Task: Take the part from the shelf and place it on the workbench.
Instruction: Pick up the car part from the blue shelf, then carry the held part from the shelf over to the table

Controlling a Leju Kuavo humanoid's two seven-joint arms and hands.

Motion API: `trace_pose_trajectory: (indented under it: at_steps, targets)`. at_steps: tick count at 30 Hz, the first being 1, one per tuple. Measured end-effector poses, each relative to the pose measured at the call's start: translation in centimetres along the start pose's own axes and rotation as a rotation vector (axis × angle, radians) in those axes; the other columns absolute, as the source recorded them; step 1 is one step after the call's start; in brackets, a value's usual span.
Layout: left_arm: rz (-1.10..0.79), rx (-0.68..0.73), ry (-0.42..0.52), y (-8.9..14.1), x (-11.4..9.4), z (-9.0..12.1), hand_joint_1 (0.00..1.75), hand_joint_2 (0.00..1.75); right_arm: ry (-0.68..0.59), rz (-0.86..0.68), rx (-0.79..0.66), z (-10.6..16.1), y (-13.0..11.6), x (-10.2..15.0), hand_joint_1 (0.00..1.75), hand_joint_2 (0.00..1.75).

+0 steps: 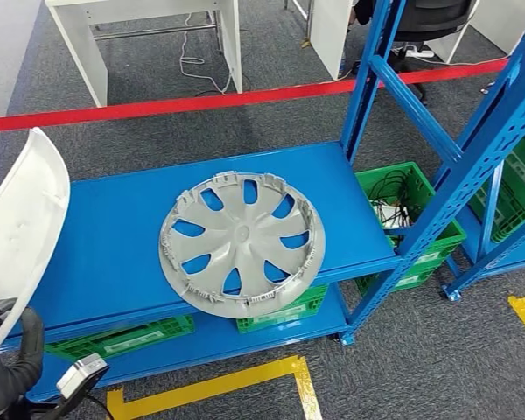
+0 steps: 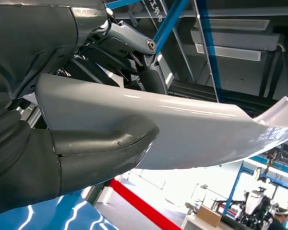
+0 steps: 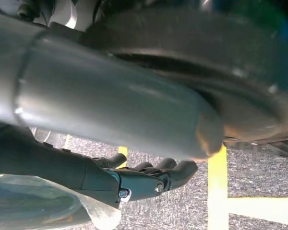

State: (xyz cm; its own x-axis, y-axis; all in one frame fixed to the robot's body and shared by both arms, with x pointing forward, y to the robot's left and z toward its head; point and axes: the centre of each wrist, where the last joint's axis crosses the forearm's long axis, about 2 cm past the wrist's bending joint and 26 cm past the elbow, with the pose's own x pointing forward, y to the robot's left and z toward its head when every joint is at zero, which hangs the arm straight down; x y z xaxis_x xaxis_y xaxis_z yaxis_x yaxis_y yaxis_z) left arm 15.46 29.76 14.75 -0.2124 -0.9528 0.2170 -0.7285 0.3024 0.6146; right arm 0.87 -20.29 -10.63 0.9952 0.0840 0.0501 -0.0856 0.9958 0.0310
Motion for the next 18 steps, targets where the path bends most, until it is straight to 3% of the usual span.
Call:
trace_pose_trajectory:
  at_steps: [18]
  targets:
    - [0.019,0.026,-0.02,-0.35,0.14,-0.46,1.75,1.75,-0.005,-0.011,0.004,0.06,0.02,-0.34,0.0,0.0]
